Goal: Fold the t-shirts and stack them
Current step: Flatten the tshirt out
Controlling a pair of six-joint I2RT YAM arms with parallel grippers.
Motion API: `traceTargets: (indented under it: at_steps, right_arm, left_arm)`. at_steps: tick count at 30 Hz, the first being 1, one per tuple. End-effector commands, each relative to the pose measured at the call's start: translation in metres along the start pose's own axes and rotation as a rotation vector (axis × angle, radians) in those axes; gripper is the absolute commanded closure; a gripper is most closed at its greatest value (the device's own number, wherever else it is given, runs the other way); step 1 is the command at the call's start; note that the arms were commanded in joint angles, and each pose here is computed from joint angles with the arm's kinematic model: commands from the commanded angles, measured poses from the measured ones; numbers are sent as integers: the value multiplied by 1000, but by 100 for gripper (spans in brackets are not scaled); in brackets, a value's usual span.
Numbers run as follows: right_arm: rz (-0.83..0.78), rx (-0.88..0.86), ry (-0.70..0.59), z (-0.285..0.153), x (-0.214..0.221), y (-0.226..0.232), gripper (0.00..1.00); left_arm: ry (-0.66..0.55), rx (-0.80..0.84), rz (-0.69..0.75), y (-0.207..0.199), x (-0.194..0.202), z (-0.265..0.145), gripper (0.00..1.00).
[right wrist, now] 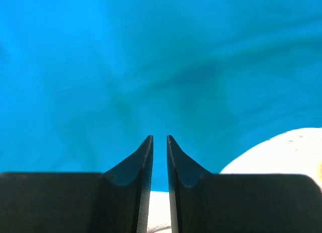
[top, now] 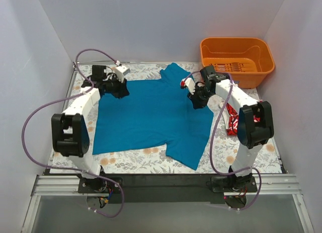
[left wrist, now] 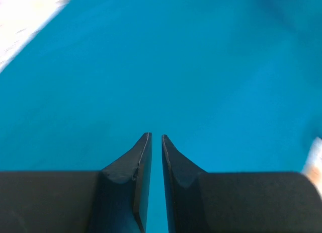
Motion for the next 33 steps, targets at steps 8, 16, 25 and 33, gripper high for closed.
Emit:
traceTargets:
  at_steps: [8,16,25,33]
  right_arm:
    - [49,395,21,23,-22,-116,82]
    - [48,383,92,49,-3,-126,83]
    - [22,311,104,65,0,-98,83]
    - [14,289,102,71,-9,-97,84]
  left_arm:
    - [120,-520,-369,190,64,-9,87]
    - [306,-579,-469,212,148,-15,89]
    - [346,-622,-494,218,179,-49,89]
    - [356,-647,-490,231,180,-59,89]
Point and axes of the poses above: each gripper's point midway between its finger pads, its own z axis out along the fingers, its own y axis along the line the jaws close on, x = y × z, the point moved 1 cm from there along -z, back along the fingers, and after that the axes turned 2 degrees about z, right-handed, at the moved point
